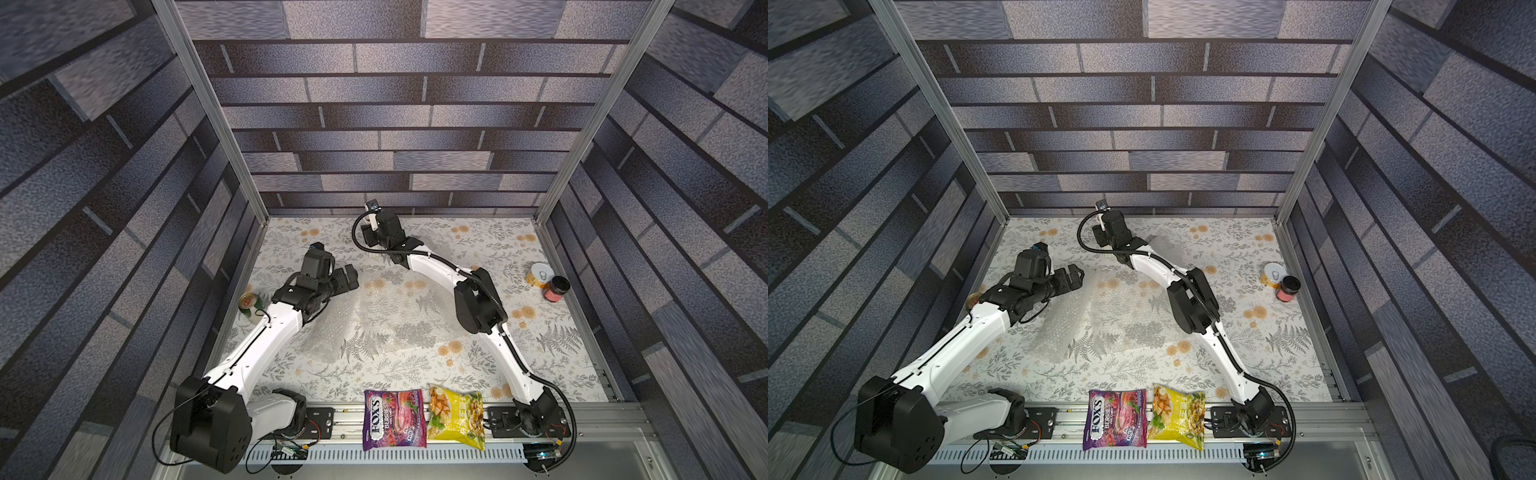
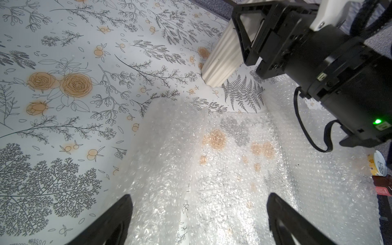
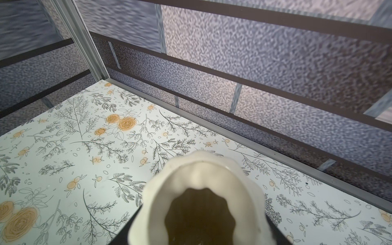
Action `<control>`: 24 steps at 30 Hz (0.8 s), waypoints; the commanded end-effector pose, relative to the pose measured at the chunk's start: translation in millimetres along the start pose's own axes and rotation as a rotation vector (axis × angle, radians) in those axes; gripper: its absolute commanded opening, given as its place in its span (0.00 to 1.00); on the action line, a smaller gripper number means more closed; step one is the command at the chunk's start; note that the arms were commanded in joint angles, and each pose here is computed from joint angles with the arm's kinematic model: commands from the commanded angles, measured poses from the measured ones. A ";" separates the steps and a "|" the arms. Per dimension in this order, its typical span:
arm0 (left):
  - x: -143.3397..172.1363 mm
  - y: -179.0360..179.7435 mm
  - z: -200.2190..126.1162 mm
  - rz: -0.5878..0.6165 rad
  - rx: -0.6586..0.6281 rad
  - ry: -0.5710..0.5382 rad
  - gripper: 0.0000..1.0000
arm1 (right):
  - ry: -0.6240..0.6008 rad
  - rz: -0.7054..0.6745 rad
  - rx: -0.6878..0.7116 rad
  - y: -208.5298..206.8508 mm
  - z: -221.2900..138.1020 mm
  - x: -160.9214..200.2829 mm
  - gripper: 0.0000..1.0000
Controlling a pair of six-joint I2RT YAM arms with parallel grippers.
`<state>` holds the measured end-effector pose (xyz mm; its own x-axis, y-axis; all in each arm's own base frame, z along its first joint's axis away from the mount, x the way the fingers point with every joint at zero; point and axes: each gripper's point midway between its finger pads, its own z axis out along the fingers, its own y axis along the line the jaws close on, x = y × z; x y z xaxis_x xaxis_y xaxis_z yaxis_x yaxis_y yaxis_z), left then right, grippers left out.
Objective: Unwrap the vase from the bubble wrap
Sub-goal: Place the vase at the center of the board.
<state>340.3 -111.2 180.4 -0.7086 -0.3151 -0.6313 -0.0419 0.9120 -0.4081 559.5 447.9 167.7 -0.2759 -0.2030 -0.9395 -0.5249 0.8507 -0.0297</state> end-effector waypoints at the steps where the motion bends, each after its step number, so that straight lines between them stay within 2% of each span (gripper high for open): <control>1: 5.5 5.8 -5.7 -0.010 -0.014 0.009 1.00 | -0.058 0.018 0.013 -4.3 -5.0 -19.8 0.46; 12: 6.8 6.4 -7.4 -0.016 -0.012 0.009 1.00 | -0.053 0.016 0.017 -4.8 -9.5 -24.8 0.72; 15: 8.0 7.5 -7.8 -0.016 -0.015 0.010 1.00 | -0.051 0.015 0.015 -5.9 -10.9 -26.4 0.73; 17: 8.9 7.8 -8.0 -0.018 -0.017 0.012 1.00 | -0.052 0.015 0.015 -5.0 -12.1 -28.0 0.78; 24: 8.8 10.5 -11.2 -0.018 -0.029 0.003 1.00 | -0.075 0.025 0.013 -7.5 -26.1 -46.2 0.79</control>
<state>332.5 -108.8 176.5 -0.7173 -0.3126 -0.6227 -0.0483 0.9139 -0.4032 559.3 446.1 169.3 -0.2769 -0.1991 -0.9400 -0.5199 0.8538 -0.0277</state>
